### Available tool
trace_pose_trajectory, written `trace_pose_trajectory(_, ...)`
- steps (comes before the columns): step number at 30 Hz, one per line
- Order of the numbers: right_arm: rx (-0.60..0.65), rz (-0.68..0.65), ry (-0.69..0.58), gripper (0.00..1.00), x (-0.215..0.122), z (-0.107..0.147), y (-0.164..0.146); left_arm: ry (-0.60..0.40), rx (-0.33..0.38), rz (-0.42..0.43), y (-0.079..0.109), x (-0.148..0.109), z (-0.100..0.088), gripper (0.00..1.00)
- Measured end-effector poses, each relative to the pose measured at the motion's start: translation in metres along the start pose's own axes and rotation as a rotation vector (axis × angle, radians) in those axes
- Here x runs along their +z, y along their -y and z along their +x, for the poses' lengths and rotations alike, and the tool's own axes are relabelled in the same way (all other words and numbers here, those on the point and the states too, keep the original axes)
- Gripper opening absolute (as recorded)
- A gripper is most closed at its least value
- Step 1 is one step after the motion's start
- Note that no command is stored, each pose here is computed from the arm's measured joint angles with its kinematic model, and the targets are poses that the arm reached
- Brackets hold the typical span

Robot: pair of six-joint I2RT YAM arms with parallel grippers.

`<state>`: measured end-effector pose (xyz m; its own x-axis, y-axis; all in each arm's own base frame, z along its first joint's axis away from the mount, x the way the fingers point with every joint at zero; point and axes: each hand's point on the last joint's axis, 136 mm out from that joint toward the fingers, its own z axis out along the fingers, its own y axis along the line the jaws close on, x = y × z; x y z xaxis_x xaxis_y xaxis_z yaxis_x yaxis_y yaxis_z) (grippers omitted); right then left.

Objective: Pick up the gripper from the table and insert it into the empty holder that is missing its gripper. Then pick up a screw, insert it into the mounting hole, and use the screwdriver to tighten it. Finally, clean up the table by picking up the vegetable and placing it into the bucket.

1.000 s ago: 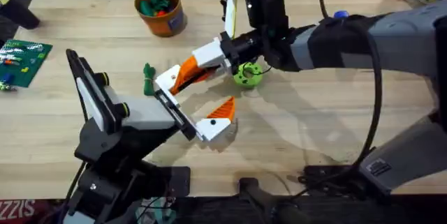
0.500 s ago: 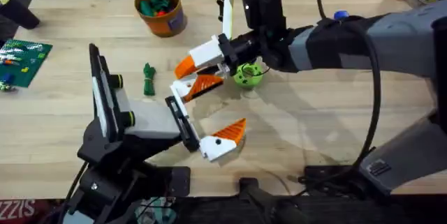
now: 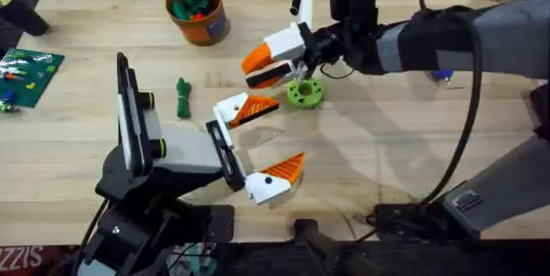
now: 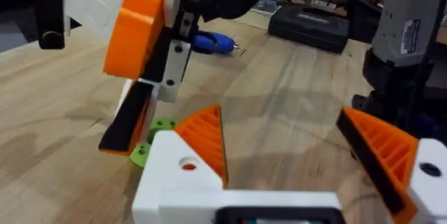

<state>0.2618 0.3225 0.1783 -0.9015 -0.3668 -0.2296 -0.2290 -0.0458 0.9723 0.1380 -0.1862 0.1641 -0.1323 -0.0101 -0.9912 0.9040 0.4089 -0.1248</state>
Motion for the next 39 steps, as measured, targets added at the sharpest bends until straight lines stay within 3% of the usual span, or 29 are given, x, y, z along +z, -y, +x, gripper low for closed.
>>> trace_pose_trajectory(5,0.0,-0.003,0.003,0.755,-0.003,-0.001,0.0,0.0,0.0,0.0,0.0,0.0,0.0,0.994)
trace_pose_trajectory(8,-0.002,-0.018,-0.017,0.974,-0.004,0.003,-0.002,0.0,0.0,0.0,0.0,0.0,0.0,0.994)
trace_pose_trajectory(9,0.009,-0.023,-0.025,0.989,-0.004,0.005,-0.002,0.0,0.0,0.0,0.0,0.0,0.0,0.994)
trace_pose_trajectory(19,0.16,-0.033,-0.057,0.994,-0.004,0.034,0.014,0.0,0.0,0.001,0.0,0.0,0.0,0.994)
trace_pose_trajectory(25,0.159,-0.031,-0.061,0.994,-0.005,0.045,0.018,0.0,0.0,0.001,0.0,0.0,0.0,0.994)
trace_pose_trajectory(32,0.054,-0.034,-0.061,0.993,-0.006,0.053,0.006,-0.001,0.0,0.003,0.001,0.0,0.0,0.994)
trace_pose_trajectory(33,0.044,-0.035,-0.061,0.974,-0.006,0.053,0.006,-0.001,0.0,0.003,0.001,0.0,0.0,0.994)
trace_pose_trajectory(36,0.024,-0.036,-0.061,0.749,-0.006,0.053,0.005,-0.001,0.0,0.004,0.001,0.0,0.0,0.994)
trace_pose_trajectory(37,0.012,-0.037,-0.064,0.3,-0.005,0.054,0.005,-0.001,0.0,0.004,0.001,0.0,0.0,0.994)
trace_pose_trajectory(39,0.013,-0.042,-0.068,0.059,-0.004,0.054,0.004,-0.001,0.0,0.003,0.0,0.0,0.0,0.994)
